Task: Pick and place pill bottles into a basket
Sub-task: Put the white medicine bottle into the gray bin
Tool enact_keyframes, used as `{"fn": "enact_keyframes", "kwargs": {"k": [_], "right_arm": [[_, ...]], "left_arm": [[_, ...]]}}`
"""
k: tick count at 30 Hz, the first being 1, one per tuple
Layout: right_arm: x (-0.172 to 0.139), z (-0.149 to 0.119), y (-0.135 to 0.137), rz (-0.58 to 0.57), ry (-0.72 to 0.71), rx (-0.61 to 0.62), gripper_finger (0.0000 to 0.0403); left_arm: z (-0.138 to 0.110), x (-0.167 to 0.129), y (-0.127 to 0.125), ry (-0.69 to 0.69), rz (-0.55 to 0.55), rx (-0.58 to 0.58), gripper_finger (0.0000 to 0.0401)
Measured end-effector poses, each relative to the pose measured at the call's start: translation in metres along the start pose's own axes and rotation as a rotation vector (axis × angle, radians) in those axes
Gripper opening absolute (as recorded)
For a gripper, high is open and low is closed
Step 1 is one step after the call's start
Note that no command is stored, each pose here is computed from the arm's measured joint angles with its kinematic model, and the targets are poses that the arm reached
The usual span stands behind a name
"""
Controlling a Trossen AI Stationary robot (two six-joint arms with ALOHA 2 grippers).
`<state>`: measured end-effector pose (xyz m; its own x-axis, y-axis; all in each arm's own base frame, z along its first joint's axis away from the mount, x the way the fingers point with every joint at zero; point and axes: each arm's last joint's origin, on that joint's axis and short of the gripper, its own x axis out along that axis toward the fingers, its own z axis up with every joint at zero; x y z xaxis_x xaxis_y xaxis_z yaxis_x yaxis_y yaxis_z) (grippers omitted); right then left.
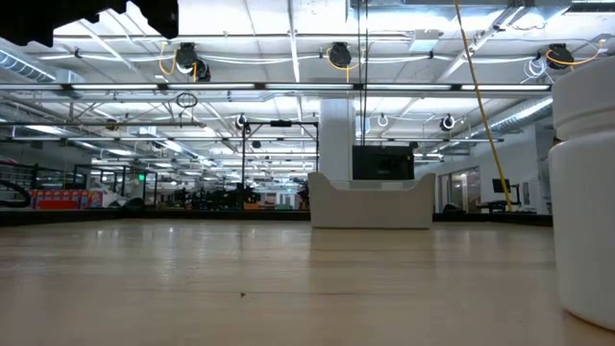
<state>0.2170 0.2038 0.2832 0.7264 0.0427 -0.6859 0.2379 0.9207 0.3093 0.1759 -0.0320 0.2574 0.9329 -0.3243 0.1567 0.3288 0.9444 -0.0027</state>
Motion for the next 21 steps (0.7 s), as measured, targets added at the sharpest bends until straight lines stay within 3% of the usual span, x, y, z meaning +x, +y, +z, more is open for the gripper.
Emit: {"fn": "enact_keyframes", "kwargs": {"k": [5, 13, 21], "right_arm": [[0.009, -0.011, -0.011, -0.077, 0.222, 0.162, 0.0295], [0.009, -0.017, -0.013, -0.113, 0.337, 0.352, 0.0295], [0.025, -0.035, -0.012, -0.21, 0.503, 0.452, 0.0295]], "left_arm": [[0.0, 0.0, 0.0, 0.005, 0.0, 0.002, 0.0273], [0.0, 0.0, 0.0, 0.005, 0.0, 0.002, 0.0274], [-0.001, 0.0, 0.0, 0.006, 0.0, 0.001, 0.0274]]}}
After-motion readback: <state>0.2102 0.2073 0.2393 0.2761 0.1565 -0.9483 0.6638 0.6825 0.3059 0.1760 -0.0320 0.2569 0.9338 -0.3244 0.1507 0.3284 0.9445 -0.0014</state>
